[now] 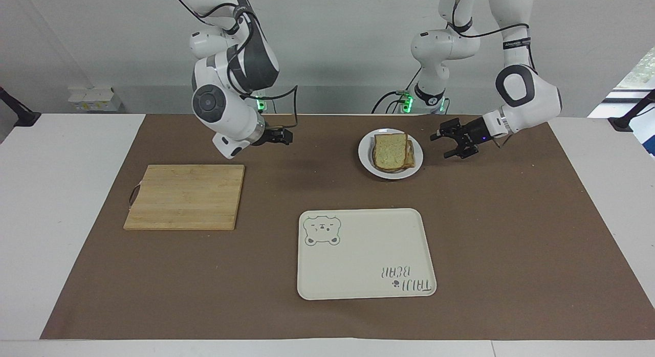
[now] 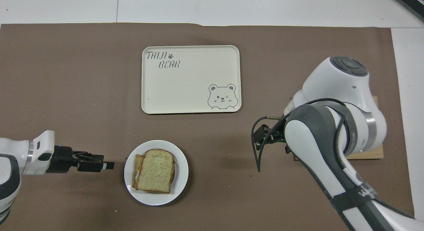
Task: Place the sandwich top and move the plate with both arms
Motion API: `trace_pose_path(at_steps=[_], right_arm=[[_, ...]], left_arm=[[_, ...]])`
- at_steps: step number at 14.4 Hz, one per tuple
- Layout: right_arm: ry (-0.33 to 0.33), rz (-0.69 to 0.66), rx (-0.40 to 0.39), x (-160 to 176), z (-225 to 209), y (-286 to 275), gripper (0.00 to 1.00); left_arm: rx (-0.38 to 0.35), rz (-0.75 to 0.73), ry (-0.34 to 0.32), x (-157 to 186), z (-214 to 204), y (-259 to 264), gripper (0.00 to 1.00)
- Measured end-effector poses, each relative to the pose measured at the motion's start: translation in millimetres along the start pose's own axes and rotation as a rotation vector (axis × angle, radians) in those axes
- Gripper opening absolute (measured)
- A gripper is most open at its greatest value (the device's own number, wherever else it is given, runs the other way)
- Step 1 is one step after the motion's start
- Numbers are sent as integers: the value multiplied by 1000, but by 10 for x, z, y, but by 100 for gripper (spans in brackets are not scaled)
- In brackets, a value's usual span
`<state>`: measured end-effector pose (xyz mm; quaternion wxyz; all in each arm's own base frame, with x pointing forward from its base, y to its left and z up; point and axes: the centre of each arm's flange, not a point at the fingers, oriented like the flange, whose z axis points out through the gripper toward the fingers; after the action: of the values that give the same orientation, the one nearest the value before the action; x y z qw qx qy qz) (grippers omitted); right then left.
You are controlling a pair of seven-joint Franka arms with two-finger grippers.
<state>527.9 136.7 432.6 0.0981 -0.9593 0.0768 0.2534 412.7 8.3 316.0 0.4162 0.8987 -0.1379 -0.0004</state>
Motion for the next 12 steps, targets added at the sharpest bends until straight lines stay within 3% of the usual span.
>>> trace_pose_path(at_steps=[2, 4, 5, 8, 9, 10, 12], right_arm=[[-11, 51, 12, 70, -83, 306, 100], [-3, 87, -9, 124, -140, 547, 100], [4, 100, -28, 144, -160, 640, 100], [17, 140, -45, 194, -219, 900, 100], [21, 159, -35, 215, -252, 1014, 100], [30, 177, -27, 237, -285, 1126, 100], [59, 212, -42, 283, -354, 1356, 100]], left_arm=[[-23, -15, 6, -40, 97, -103, 93], [-59, -14, 9, -76, 239, -223, 80], [-74, -16, 5, -101, 319, -297, 80], [-96, -27, -15, -150, 471, -421, 48], [-100, -32, -20, -166, 498, -431, 48], [-103, -37, -24, -192, 520, -435, 41], [-118, -56, -24, -262, 578, -447, 14]])
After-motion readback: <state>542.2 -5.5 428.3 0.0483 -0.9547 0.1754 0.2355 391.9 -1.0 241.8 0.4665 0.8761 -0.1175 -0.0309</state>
